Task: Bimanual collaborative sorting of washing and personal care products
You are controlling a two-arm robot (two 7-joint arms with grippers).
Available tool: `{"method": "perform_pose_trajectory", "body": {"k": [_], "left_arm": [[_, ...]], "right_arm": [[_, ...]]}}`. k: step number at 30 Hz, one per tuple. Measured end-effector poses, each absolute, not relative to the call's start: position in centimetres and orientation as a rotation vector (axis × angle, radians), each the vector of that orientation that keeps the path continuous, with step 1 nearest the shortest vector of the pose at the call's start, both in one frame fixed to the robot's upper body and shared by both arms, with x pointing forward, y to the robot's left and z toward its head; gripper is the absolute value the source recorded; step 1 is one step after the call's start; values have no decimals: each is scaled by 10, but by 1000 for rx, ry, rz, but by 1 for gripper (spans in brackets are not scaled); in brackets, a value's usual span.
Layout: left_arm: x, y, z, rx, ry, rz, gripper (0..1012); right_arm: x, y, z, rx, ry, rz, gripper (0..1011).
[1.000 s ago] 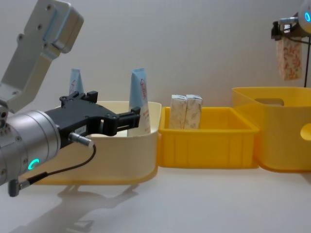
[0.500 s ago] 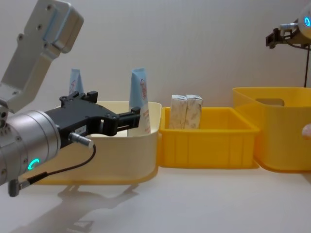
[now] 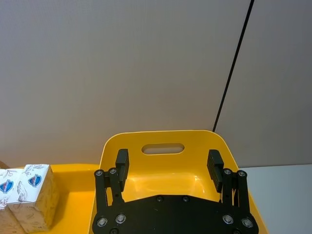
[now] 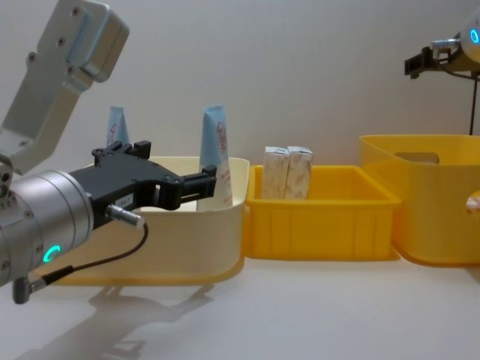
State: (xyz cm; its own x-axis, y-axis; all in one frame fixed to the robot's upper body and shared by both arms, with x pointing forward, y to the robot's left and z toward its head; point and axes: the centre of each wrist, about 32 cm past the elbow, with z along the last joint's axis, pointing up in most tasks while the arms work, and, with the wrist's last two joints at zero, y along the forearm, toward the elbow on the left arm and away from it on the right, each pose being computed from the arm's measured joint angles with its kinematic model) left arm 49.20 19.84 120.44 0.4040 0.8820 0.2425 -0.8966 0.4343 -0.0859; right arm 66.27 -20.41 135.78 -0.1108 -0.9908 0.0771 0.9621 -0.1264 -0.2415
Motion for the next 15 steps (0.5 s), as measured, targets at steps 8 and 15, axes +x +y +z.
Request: {"method": "perform_pose_trajectory", "body": {"k": [8,15], "left_arm": [[493,198,1210,66,-270,1114,1002],[494,196,1218,74,-272,1097,1002]], "right_arm": [[663,-204,1358,-250,151,-1681,1001],[663,-204,1358,-251,153,-1681,1001]]}}
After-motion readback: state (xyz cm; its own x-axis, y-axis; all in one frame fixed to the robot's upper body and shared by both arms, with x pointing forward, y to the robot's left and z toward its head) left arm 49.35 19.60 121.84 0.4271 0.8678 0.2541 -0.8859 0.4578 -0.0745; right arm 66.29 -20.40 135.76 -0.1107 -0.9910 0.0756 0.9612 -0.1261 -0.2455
